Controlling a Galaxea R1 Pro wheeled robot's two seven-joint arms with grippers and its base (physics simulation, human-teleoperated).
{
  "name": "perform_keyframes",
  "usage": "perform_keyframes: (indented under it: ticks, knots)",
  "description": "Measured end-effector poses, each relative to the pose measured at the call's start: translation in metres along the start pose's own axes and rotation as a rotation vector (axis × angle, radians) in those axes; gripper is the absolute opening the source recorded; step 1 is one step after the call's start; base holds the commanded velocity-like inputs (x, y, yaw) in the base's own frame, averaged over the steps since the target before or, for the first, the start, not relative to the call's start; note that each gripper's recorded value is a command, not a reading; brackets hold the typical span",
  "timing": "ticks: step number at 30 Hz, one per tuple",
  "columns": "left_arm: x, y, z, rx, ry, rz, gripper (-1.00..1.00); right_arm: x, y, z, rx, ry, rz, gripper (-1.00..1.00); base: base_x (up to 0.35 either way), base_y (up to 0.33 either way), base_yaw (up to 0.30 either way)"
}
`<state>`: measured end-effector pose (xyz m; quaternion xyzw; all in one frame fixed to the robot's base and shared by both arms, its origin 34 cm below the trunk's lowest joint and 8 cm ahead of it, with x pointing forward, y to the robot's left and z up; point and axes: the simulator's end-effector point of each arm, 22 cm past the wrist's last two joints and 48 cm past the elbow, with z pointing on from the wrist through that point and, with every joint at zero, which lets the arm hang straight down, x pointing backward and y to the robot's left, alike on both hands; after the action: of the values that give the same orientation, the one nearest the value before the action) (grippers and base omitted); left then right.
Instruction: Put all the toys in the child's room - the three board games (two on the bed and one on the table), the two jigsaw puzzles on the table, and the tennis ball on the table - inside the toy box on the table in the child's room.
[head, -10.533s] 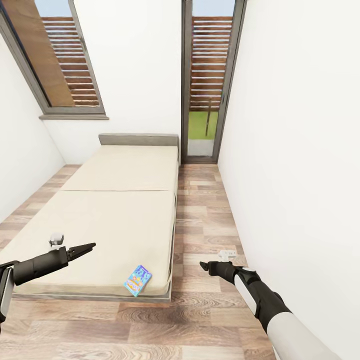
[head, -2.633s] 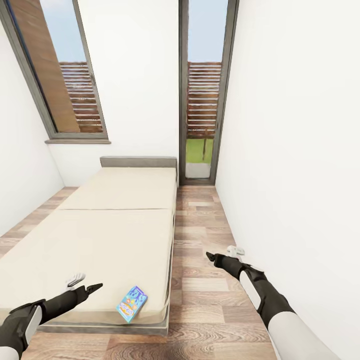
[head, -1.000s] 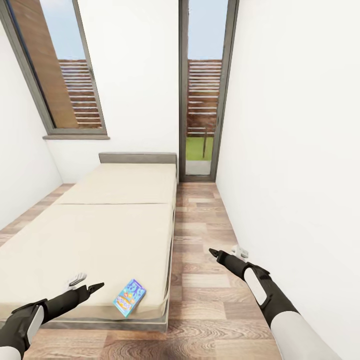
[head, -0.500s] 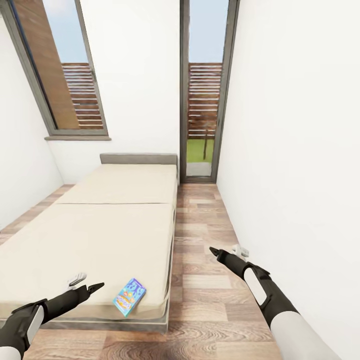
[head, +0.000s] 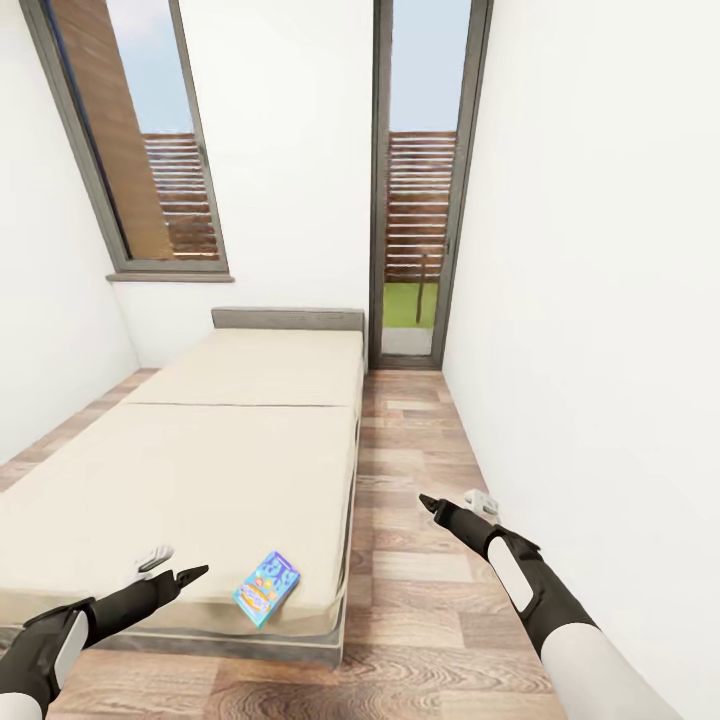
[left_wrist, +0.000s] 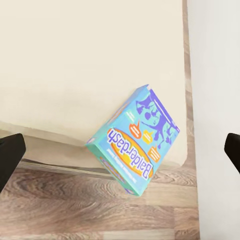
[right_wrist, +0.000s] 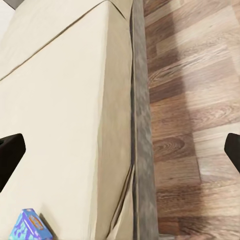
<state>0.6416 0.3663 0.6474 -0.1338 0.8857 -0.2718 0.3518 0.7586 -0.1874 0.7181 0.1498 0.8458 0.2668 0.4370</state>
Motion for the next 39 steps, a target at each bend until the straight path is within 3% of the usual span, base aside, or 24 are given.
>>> perform_keyframes:
  ticks: [39]
  knots:
    - [0.046, 0.043, 0.038, 0.0, 0.0, 0.003, 1.0, 0.055, -0.041, 0.028, -0.005, 0.0, 0.001, 1.0, 0.0, 0.0, 0.001]
